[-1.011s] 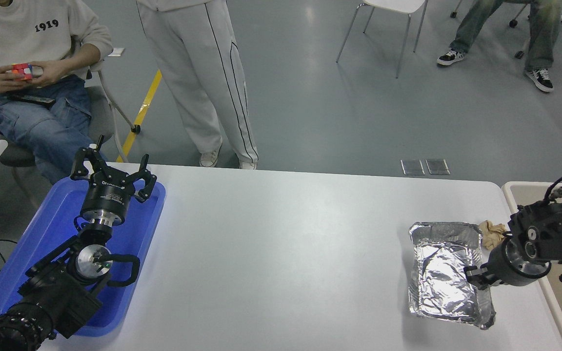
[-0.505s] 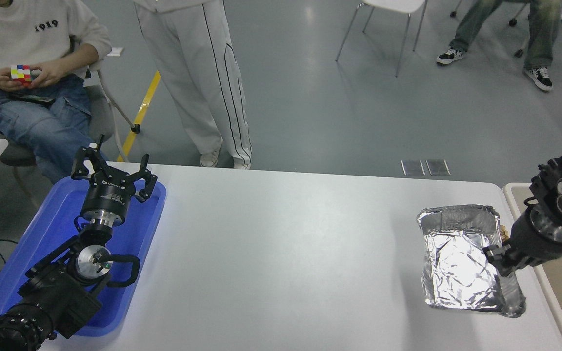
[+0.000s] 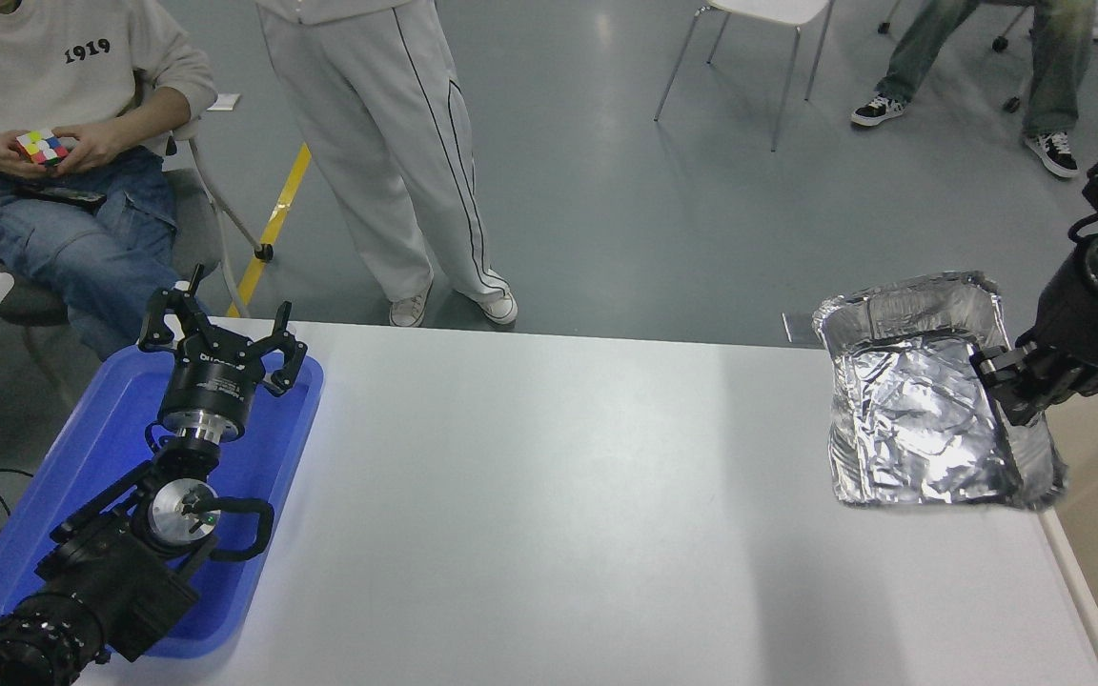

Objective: Pick up foil plate and place in dustbin

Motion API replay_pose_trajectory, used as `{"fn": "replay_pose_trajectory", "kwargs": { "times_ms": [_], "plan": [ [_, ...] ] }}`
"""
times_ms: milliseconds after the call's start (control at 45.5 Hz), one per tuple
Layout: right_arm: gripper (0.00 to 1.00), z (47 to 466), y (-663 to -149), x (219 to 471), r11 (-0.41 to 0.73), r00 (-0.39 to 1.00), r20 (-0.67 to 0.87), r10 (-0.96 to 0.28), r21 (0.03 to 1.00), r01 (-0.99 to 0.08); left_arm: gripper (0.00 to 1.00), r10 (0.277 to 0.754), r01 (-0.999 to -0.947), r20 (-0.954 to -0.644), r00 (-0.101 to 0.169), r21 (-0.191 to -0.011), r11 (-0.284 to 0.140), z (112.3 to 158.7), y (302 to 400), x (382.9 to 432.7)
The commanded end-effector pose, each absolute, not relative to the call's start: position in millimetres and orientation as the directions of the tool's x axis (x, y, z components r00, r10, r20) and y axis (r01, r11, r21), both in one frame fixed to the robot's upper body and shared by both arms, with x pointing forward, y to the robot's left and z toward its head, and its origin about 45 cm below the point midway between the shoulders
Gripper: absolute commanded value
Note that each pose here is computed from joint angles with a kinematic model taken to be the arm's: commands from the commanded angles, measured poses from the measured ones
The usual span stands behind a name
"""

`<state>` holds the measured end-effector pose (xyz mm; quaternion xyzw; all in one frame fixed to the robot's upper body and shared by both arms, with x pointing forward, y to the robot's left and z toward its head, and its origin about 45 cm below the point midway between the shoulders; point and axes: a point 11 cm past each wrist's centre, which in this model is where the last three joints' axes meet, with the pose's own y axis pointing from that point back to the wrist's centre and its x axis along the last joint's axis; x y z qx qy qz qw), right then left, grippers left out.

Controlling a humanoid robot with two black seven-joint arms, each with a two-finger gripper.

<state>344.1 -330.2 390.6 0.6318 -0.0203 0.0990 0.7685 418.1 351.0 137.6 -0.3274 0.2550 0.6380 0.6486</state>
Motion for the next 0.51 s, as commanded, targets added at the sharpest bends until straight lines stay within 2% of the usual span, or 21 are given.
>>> {"fn": "replay_pose_trajectory", "kwargs": {
  "times_ms": [0, 484],
  "plan": [
    [0.0, 432, -315, 348, 0.169, 0.956, 0.252, 0.152, 0.946, -0.276, 1.0, 0.661, -0.9947, -0.749, 0.056, -0.099, -0.029, 137.6, 351.0, 418.1],
    [0.0, 432, -330, 345, 0.178, 0.962, 0.252, 0.11, 0.947, -0.268, 1.0, 0.661, -0.9947, -0.749, 0.056, -0.099, -0.029, 137.6, 351.0, 418.1]
  ]
}}
